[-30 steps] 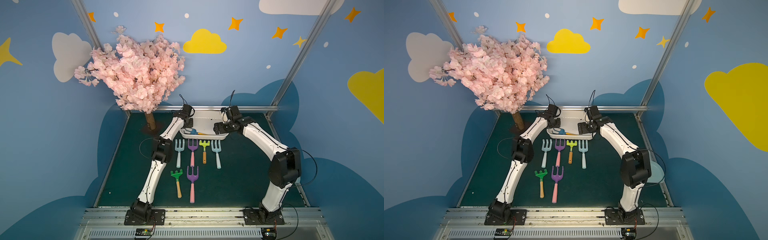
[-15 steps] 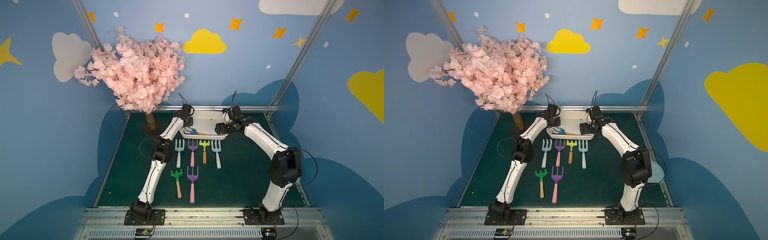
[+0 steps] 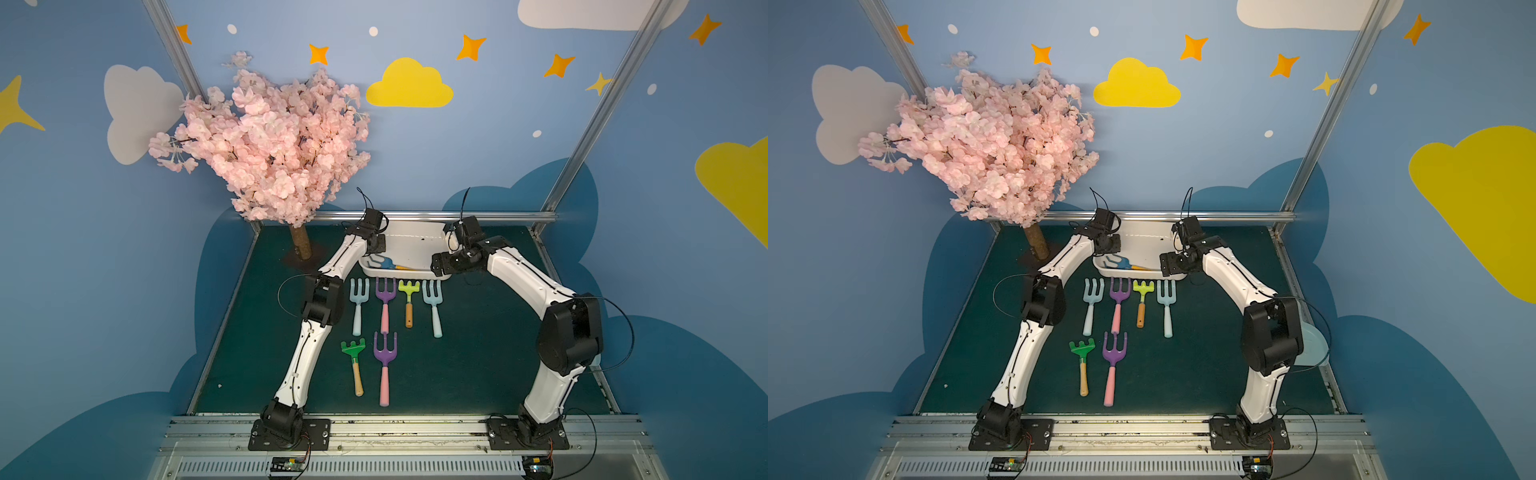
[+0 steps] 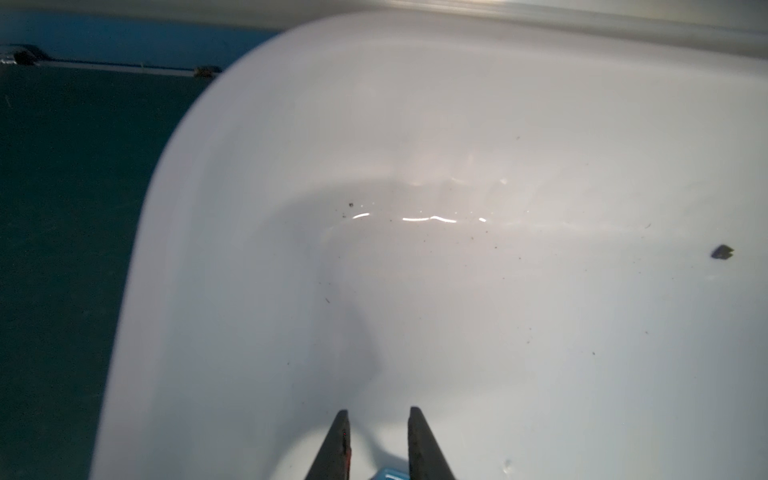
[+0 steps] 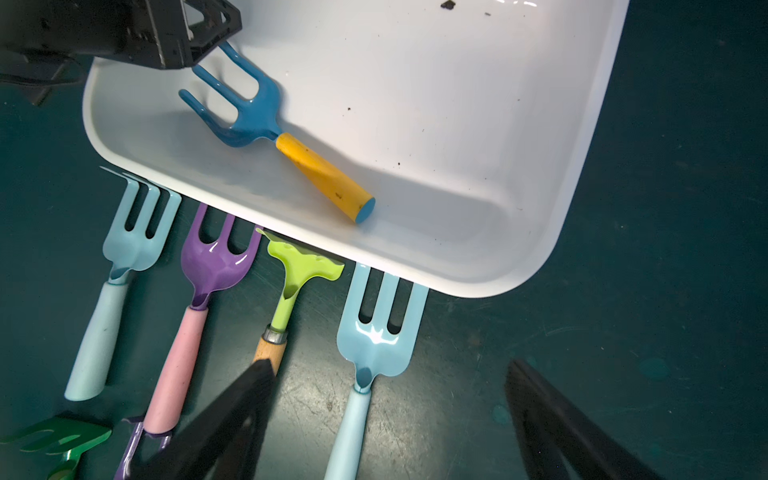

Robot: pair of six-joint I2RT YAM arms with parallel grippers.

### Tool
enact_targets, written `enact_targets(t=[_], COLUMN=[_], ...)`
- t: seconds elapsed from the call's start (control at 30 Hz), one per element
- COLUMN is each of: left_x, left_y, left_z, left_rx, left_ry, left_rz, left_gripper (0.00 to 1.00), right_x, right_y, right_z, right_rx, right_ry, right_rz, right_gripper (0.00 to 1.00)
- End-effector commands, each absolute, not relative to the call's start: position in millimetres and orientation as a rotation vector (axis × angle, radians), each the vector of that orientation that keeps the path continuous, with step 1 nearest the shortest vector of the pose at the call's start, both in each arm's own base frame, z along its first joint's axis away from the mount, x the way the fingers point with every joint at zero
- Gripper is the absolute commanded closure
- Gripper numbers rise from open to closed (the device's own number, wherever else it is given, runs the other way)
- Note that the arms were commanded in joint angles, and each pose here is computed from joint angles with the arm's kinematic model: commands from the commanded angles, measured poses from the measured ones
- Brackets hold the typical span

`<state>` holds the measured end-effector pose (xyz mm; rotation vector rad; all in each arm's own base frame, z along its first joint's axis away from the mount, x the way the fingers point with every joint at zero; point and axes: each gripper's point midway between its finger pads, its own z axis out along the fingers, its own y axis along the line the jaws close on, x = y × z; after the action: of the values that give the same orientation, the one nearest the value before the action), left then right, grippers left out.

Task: Take the hand rake out of the storage box
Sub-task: Pick up the rake from the storage box.

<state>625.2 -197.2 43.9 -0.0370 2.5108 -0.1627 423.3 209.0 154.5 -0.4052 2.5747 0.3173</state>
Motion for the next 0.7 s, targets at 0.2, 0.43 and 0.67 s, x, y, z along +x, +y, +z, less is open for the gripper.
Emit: enact_targets(t=[0.2, 0.43, 0.67], left_x=[602, 598, 597], left_y=[-215, -216, -212], left_z=[20, 30, 25], left_rx=[-0.018, 0.003, 0.012], left_ry=[2.601, 2.584, 2.592], left_rz=[-0.183, -0.144, -0.114], left_gripper=[0.76, 0.74, 0.75], right_x=[413, 408, 406], right_y=[203, 200, 199], right_z=[150, 147, 146], right_rx=[-0.421, -0.425, -0.426], right_ry=[2.601, 2.607, 2.603], right_rz=[0.31, 0.303, 0.303], right_gripper=[0.09, 0.09, 0.09])
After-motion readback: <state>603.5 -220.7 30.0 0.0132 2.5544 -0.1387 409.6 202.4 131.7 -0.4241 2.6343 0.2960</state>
